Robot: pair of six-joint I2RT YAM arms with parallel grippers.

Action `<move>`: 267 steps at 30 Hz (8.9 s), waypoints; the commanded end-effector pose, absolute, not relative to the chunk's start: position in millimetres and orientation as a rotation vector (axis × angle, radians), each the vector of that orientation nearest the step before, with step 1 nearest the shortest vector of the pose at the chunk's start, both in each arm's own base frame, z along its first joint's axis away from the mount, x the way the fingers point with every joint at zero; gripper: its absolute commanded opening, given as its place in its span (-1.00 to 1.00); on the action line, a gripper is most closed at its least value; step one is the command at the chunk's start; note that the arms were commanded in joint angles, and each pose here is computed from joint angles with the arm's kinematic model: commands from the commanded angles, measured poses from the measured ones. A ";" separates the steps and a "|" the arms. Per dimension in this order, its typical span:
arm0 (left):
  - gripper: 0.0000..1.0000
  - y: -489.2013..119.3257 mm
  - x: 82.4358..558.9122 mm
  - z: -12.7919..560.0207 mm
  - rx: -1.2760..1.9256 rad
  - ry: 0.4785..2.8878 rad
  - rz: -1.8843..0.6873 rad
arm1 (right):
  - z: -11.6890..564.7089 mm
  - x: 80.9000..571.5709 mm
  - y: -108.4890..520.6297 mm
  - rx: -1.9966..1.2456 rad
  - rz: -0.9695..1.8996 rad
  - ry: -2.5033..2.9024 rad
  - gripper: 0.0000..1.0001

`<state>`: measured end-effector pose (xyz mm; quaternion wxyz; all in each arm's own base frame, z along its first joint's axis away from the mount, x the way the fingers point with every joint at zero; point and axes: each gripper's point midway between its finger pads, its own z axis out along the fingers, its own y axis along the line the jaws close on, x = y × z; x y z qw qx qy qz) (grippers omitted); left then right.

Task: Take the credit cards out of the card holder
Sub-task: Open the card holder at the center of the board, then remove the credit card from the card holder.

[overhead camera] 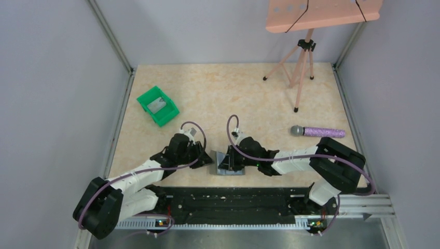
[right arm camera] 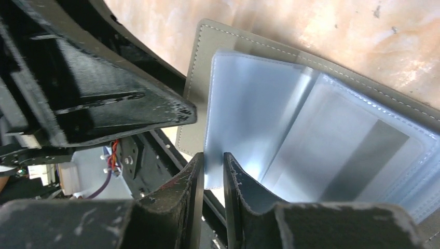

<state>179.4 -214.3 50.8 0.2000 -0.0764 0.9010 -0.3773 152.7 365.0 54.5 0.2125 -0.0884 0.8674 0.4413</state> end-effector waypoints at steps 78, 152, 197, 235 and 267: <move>-1.00 -240.9 201.9 72.6 -0.065 2.428 -1.161 | 97.2 153.3 333.8 -0.380 1.133 2.267 -0.10; -1.00 -234.2 190.7 68.0 -0.084 2.425 -1.164 | 94.6 166.9 334.4 -0.247 1.307 2.273 -0.12; 0.26 -221.2 193.7 74.3 -0.176 2.400 -1.091 | 102.1 160.2 334.8 -0.307 1.272 2.236 -0.24; 0.30 -239.4 182.4 77.7 -0.081 2.369 -1.267 | 46.3 158.6 350.1 -0.301 1.206 2.382 -0.70; -1.00 -243.0 179.0 77.1 -0.049 2.361 -1.306 | 68.5 162.6 328.9 -0.284 1.338 2.254 -0.47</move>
